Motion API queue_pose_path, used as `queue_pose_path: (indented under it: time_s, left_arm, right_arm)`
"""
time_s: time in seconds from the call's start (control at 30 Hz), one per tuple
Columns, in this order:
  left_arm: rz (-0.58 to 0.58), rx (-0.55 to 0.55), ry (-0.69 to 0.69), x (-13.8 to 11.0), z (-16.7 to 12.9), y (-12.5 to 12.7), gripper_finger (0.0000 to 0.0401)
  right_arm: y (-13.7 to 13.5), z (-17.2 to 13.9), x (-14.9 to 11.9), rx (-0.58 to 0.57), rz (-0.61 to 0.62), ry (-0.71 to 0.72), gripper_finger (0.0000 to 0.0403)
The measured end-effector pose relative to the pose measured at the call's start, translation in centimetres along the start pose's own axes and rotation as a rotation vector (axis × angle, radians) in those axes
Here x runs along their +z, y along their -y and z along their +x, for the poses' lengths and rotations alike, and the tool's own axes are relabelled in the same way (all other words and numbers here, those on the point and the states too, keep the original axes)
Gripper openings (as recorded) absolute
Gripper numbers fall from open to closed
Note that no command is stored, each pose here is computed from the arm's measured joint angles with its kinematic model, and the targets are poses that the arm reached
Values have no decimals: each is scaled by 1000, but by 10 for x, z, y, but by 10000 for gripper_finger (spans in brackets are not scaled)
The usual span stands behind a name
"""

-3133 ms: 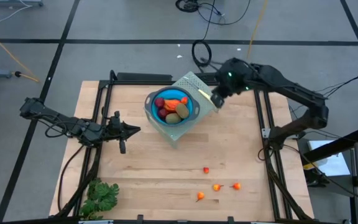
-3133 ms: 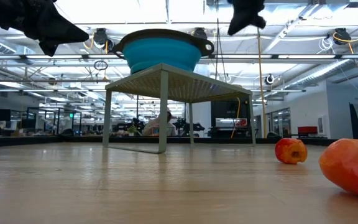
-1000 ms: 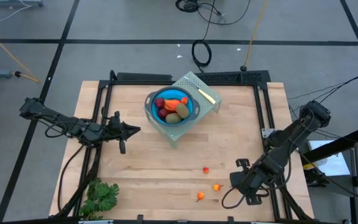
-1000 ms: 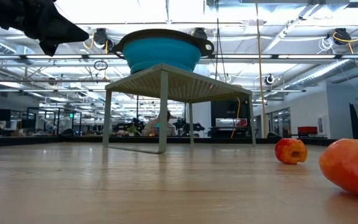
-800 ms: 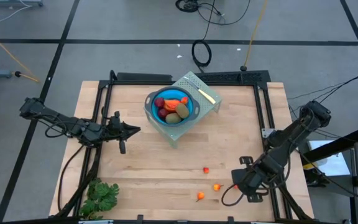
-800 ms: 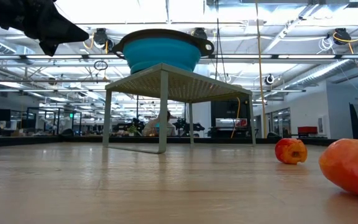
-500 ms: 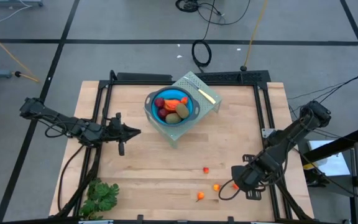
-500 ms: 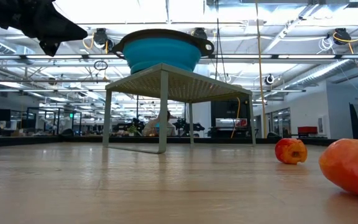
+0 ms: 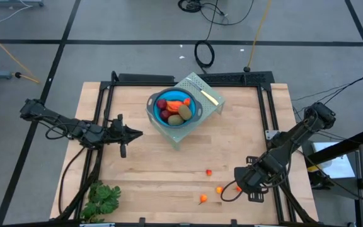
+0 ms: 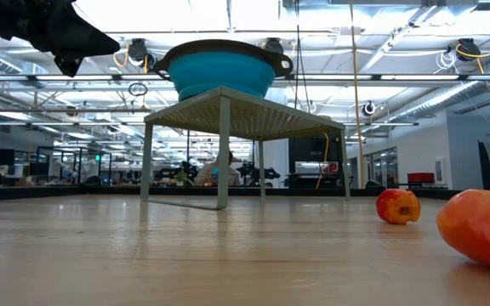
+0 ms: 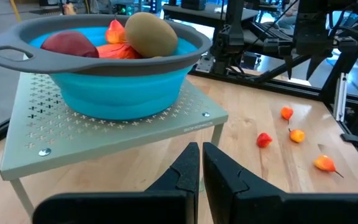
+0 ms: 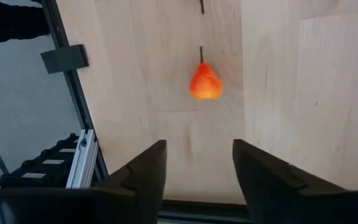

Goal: Pick & Place Fruit
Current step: Put the peach into the collapsible colander on the shelf

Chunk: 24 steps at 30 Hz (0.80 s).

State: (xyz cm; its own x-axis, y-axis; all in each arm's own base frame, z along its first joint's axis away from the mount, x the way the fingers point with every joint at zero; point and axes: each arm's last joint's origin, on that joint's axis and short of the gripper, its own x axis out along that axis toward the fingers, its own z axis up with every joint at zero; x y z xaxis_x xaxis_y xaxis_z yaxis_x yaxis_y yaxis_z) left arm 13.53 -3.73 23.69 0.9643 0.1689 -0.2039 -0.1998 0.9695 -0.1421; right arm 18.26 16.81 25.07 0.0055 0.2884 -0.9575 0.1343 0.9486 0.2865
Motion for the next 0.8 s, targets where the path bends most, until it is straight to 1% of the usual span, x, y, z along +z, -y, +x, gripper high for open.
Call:
queue_pose_path:
  time_s: [0.13, 0.4, 0.57, 0.67, 0.8]
  left_arm:
    - [2, 0, 0, 0, 0, 0, 19]
    - [6, 0, 0, 0, 0, 0, 19]
    - [6, -11, -3, 0, 0, 0, 19]
    - [6, -22, -6, 0, 0, 1, 19]
    - [11, -37, -10, 0, 0, 1, 19]
  right_arm:
    - [-1, 0, 1, 10, 0, 8, 189]
    - [-3, 0, 3, 33, 40, 26, 186]
    - [-5, 0, 3, 46, 80, 34, 191]
    - [-4, 0, 3, 45, 121, 32, 201]
    - [-4, 0, 3, 45, 149, 31, 226]
